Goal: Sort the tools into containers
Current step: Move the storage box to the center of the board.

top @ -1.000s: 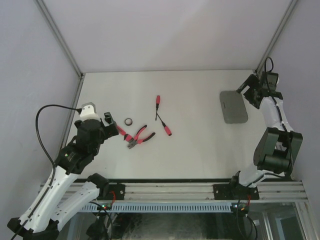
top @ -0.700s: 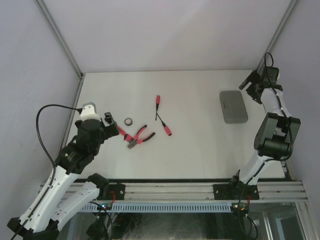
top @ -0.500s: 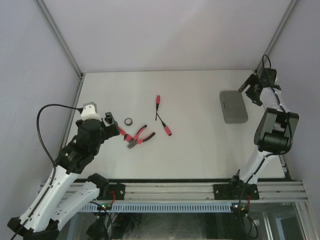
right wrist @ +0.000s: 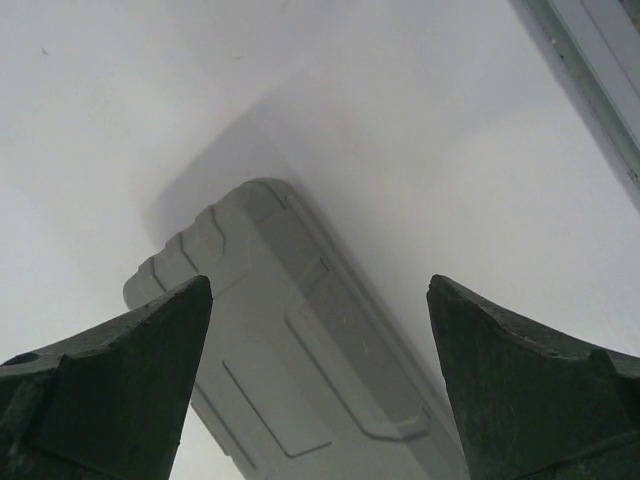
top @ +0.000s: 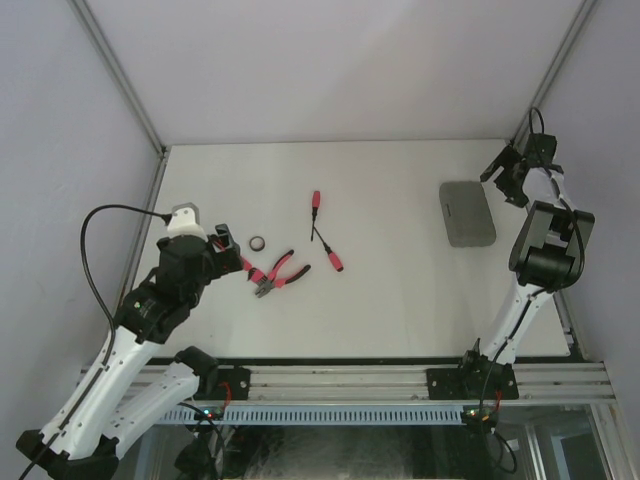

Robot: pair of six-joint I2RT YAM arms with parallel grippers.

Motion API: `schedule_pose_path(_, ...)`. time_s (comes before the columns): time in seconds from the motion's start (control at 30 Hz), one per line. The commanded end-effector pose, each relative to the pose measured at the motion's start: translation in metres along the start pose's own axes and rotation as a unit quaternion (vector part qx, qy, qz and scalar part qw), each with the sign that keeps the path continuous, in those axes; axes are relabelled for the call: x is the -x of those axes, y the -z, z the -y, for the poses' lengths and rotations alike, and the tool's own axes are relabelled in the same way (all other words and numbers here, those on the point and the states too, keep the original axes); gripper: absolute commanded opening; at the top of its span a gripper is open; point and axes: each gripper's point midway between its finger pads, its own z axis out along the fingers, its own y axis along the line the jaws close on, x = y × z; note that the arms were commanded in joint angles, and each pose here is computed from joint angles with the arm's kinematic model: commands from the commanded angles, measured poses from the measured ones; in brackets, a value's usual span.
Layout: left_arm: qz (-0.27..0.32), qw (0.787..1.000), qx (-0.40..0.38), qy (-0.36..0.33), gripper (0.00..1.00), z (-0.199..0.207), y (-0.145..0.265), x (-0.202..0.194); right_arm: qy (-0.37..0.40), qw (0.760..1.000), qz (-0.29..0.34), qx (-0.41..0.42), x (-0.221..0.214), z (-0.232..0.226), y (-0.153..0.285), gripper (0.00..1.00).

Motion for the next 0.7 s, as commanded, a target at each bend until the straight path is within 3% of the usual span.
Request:
schedule_pose_path(0.0,0.016,1.000,-0.006,0.000,1.00,0.002,-0.002,0.008,0.009,0.999,0.013,0.035,0.017,-0.011,-0.004,0.89)
schedule_pose_path(0.67,0.015,1.000,0.001,-0.008,1.00,0.002,-0.005,0.009,0.007,0.991,-0.045,0.124,-0.012,-0.034,-0.035,0.85)
